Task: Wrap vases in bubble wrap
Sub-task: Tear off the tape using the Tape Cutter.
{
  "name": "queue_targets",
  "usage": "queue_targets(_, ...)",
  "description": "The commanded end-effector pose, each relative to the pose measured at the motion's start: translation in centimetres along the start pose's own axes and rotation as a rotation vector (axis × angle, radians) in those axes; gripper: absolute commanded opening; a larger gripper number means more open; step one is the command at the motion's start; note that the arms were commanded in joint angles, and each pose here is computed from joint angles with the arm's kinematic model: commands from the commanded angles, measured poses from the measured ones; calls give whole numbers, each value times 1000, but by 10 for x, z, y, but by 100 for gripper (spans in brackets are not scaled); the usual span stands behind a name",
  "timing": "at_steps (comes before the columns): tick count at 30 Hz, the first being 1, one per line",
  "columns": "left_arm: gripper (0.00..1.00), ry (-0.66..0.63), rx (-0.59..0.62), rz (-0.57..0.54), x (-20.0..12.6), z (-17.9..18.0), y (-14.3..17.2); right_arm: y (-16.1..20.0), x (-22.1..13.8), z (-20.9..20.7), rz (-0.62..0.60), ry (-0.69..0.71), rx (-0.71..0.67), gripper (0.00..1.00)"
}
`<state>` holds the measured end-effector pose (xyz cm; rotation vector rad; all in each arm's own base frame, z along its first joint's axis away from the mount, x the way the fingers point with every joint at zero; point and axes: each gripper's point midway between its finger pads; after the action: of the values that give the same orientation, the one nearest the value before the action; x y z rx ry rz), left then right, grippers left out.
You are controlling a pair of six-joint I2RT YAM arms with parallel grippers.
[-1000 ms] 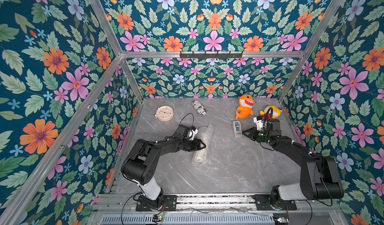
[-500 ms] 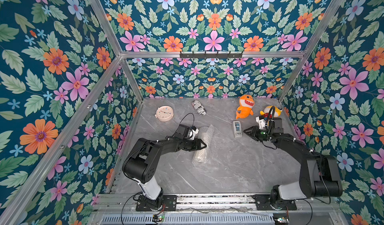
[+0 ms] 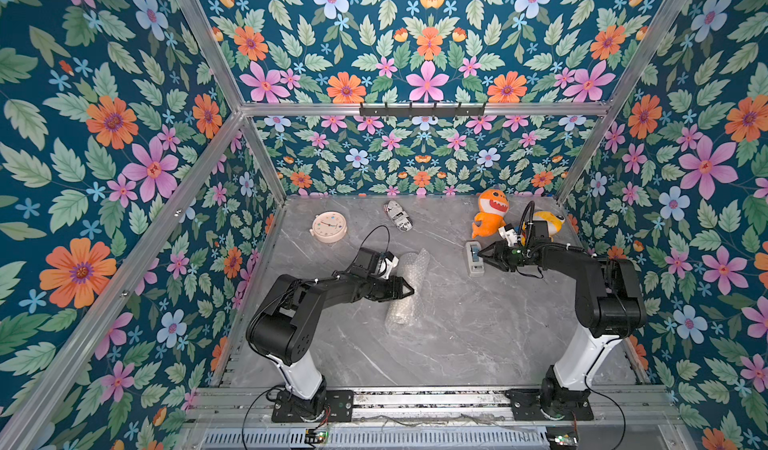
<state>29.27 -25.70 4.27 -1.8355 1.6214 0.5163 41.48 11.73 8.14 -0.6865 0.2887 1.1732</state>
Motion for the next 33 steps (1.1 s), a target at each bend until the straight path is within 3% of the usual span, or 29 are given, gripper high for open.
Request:
queue_targets(1, 56, -30, -14, 3, 0, 7, 1, 9, 5, 3, 39, -28, -11, 45)
queue_targets(11, 56, -33, -14, 5, 0, 7, 2, 13, 8, 4, 60, -26, -23, 47)
queue_targets(13, 56, -34, -14, 3, 0, 6, 1, 14, 8, 3, 61, -20, -25, 40)
queue_targets(17, 56, -34, -14, 0, -1, 6, 0, 17, 4, 3, 46, -1, -34, 12)
queue_targets(23, 56, -39, -14, 5, -1, 7, 1, 23, -5, 6, 27, 36, -49, 2)
queue_targets(33, 56, -39, -16, 11, 2, 9, 2, 59, -13, 13, 66, 35, -27, 0)
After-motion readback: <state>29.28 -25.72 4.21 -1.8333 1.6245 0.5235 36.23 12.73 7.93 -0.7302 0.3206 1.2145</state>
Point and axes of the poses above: each gripper's point midway between its finger pads, its own x axis out along the fingers, its own z axis along the line the jaws close on, y = z × x, and after that the axes turned 9 degrees about -x, right-handed
